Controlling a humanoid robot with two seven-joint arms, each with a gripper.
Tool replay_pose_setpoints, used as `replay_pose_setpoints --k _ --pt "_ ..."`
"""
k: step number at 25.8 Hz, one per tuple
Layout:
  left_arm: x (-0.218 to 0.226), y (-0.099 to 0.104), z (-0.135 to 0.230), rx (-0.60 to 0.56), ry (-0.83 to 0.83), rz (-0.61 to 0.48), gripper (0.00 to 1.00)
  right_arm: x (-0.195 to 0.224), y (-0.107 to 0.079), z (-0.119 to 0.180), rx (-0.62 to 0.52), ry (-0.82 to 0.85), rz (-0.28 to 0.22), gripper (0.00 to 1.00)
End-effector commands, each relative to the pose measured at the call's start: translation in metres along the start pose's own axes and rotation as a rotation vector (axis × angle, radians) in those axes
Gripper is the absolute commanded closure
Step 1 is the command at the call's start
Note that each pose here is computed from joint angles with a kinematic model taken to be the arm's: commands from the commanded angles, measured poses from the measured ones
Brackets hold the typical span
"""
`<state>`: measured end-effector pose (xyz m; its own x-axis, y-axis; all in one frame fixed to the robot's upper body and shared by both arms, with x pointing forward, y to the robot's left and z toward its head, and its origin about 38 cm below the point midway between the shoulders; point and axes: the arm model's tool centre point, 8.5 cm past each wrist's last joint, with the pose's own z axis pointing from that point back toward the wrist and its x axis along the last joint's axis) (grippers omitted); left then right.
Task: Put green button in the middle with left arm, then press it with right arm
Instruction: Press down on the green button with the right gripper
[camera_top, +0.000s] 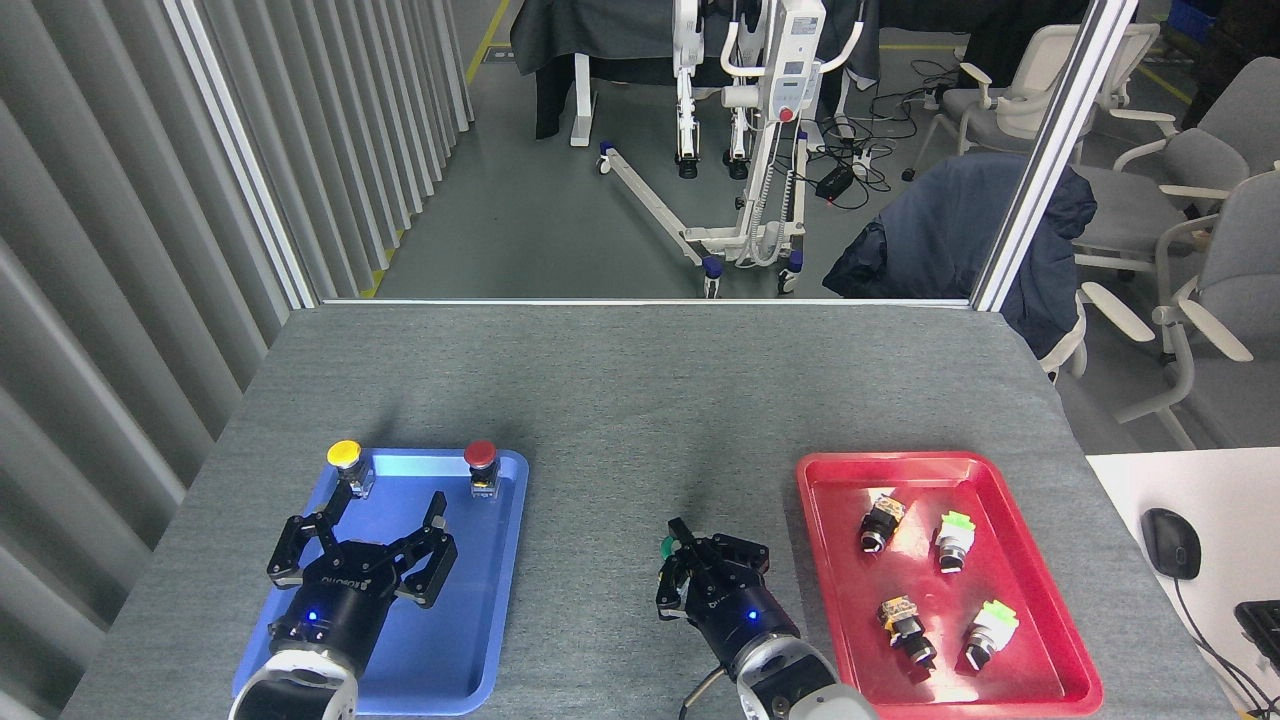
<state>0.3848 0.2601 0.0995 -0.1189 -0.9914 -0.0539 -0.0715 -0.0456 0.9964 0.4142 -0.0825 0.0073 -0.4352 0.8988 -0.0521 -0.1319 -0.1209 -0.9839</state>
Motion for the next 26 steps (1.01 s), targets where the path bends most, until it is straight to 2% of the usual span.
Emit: replay_pose_setpoints --k 1,10,20,24,26 --pt "0.0 0.0 0.0 -0.001 -0.001 0.001 0.02 -0.002 0.003 0.002 0.003 0.009 0.003 1.0" --pt "0.0 -0.001 0.0 -0.003 -0.002 0.001 0.02 0.0 0.009 0.004 0.02 0.006 0.001 1.0" --pt "-0.001 0.0 -0.001 -0.001 -0.001 0.0 0.02 -0.002 0.025 0.004 0.069 0.008 0.001 1.0" --pt "-0.001 0.0 -0.001 -0.001 -0.001 0.0 0.02 -0.001 0.026 0.006 0.071 0.011 0.001 1.0" --pt "-0.001 0.0 -0.001 -0.001 0.001 -0.002 0.02 -0.002 0.02 0.003 0.049 0.016 -0.006 1.0"
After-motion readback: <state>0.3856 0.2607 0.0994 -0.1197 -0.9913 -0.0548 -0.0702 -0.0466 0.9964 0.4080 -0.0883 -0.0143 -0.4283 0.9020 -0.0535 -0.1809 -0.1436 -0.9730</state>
